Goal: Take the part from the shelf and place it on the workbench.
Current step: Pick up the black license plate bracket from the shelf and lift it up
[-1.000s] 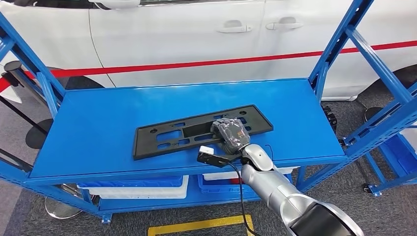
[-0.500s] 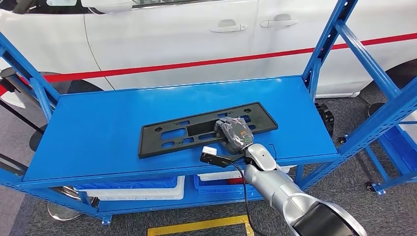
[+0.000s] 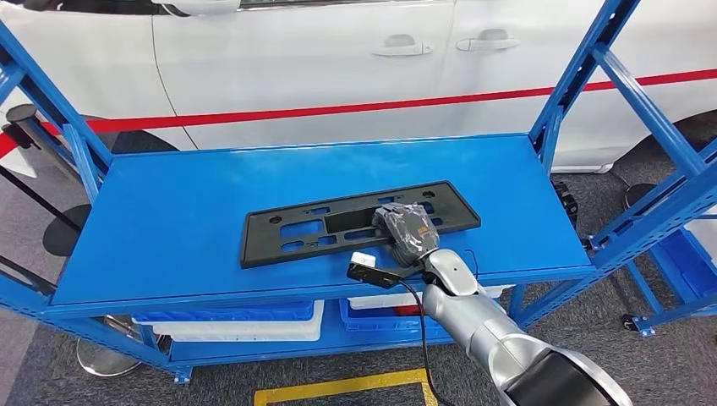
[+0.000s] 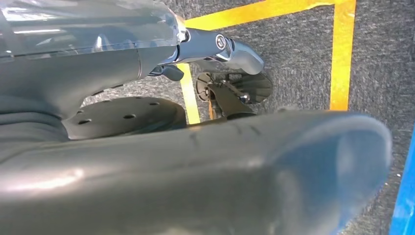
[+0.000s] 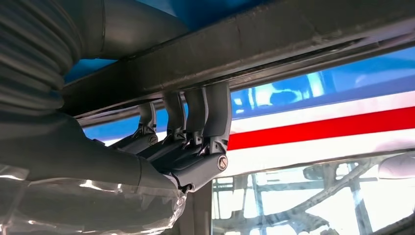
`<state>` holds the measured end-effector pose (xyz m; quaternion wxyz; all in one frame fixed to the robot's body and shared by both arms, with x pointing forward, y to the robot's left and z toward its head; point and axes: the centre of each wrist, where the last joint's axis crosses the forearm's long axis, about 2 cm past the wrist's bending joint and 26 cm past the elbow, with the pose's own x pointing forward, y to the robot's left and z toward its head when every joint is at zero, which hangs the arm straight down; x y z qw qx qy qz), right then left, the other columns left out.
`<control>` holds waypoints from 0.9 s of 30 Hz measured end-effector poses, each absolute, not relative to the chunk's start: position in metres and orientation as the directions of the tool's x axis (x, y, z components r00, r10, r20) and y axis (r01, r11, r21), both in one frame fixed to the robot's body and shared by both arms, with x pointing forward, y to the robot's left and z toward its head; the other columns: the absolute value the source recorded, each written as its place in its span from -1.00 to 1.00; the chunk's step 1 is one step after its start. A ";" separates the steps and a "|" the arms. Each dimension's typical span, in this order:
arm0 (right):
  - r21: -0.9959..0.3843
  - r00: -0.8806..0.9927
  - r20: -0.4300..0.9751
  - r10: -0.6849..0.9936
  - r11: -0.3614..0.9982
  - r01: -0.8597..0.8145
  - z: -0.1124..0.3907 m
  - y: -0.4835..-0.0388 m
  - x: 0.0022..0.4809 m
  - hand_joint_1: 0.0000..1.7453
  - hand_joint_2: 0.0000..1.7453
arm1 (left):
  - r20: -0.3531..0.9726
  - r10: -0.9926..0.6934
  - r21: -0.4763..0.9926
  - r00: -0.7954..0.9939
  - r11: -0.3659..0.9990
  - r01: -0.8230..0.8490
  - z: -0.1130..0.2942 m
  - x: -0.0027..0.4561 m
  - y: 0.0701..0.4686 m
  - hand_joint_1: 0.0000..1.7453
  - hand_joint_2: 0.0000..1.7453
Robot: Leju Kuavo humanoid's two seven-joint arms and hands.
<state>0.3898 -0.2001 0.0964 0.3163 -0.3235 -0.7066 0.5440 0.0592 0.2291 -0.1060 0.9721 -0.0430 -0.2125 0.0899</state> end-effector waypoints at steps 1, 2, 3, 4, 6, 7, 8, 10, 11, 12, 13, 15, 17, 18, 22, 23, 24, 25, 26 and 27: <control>-0.974 -0.590 0.095 0.802 0.198 0.113 0.096 -0.200 0.390 1.00 1.00 | 0.405 0.193 -0.122 0.894 0.980 -0.156 -0.106 0.059 0.229 -1.00 -1.00; -0.974 -0.590 0.094 0.802 0.198 0.114 0.096 -0.201 0.390 1.00 1.00 | 0.405 0.192 -0.122 0.894 0.980 -0.156 -0.106 0.059 0.229 -1.00 -1.00; -0.974 -0.591 0.093 0.802 0.197 0.115 0.096 -0.201 0.390 1.00 1.00 | 0.406 0.192 -0.122 0.894 0.980 -0.155 -0.106 0.059 0.229 -1.00 -1.00; -0.974 -0.591 0.092 0.801 0.196 0.116 0.097 -0.201 0.390 1.00 1.00 | 0.407 0.191 -0.123 0.893 0.980 -0.154 -0.106 0.060 0.228 -1.00 -1.00; -0.972 -0.594 0.096 0.799 0.203 0.116 0.097 -0.201 0.390 1.00 1.00 | 0.409 0.187 -0.122 0.893 0.981 -0.149 -0.106 0.061 0.228 -1.00 -1.00; -0.970 -0.598 0.105 0.795 0.214 0.114 0.097 -0.201 0.390 1.00 1.00 | 0.410 0.184 -0.120 0.893 0.982 -0.147 -0.106 0.061 0.228 -1.00 -1.00; -0.967 -0.603 0.119 0.789 0.231 0.111 0.097 -0.200 0.390 1.00 1.00 | 0.411 0.182 -0.119 0.893 0.982 -0.146 -0.106 0.061 0.228 -1.00 -1.00; -0.953 -0.613 0.165 0.773 0.284 0.102 0.098 -0.200 0.391 1.00 1.00 | 0.413 0.181 -0.114 0.893 0.983 -0.147 -0.106 0.061 0.228 -1.00 -1.00; -0.943 -0.617 0.194 0.762 0.319 0.097 0.099 -0.198 0.391 1.00 1.00 | 0.414 0.182 -0.112 0.892 0.983 -0.148 -0.106 0.060 0.228 -1.00 -1.00; -0.930 -0.620 0.225 0.751 0.356 0.093 0.101 -0.196 0.392 1.00 1.00 | 0.416 0.182 -0.110 0.891 0.983 -0.150 -0.106 0.060 0.228 -1.00 -1.00; -0.916 -0.624 0.253 0.739 0.390 0.091 0.102 -0.194 0.392 1.00 1.00 | 0.417 0.184 -0.109 0.890 0.982 -0.152 -0.106 0.060 0.228 -1.00 -1.00; -0.891 -0.633 0.294 0.716 0.445 0.089 0.102 -0.189 0.391 1.00 1.00 | 0.418 0.189 -0.109 0.889 0.982 -0.158 -0.106 0.058 0.228 -1.00 -1.00; -0.870 -0.654 0.308 0.691 0.483 0.100 0.102 -0.182 0.387 1.00 1.00 | 0.417 0.195 -0.109 0.888 0.980 -0.165 -0.106 0.056 0.228 -1.00 -1.00; -0.861 -0.668 0.306 0.678 0.497 0.110 0.103 -0.177 0.385 1.00 1.00 | 0.417 0.198 -0.109 0.887 0.980 -0.167 -0.106 0.056 0.228 -1.00 -1.00; -0.825 -0.717 0.286 0.636 0.544 0.153 0.111 -0.157 0.379 1.00 1.00 | 0.426 0.202 -0.109 0.882 0.979 -0.171 -0.106 0.057 0.228 -1.00 -1.00; -0.816 -0.720 0.288 0.631 0.556 0.161 0.113 -0.154 0.378 1.00 1.00 | 0.425 0.202 -0.109 0.882 0.979 -0.172 -0.106 0.057 0.228 -1.00 -1.00; -0.806 -0.721 0.291 0.628 0.567 0.168 0.115 -0.152 0.377 1.00 1.00 | 0.424 0.203 -0.108 0.883 0.979 -0.173 -0.106 0.056 0.228 -1.00 -1.00; -0.798 -0.722 0.293 0.627 0.576 0.177 0.117 -0.150 0.377 1.00 1.00 | 0.423 0.204 -0.109 0.883 0.979 -0.174 -0.106 0.055 0.228 -1.00 -1.00; -0.792 -0.723 0.289 0.627 0.581 0.187 0.119 -0.150 0.378 1.00 1.00 | 0.422 0.204 -0.109 0.883 0.979 -0.174 -0.106 0.055 0.227 -1.00 -1.00; -0.788 -0.727 0.279 0.627 0.583 0.200 0.122 -0.149 0.378 1.00 1.00 | 0.422 0.205 -0.109 0.883 0.978 -0.175 -0.106 0.055 0.227 -1.00 -1.00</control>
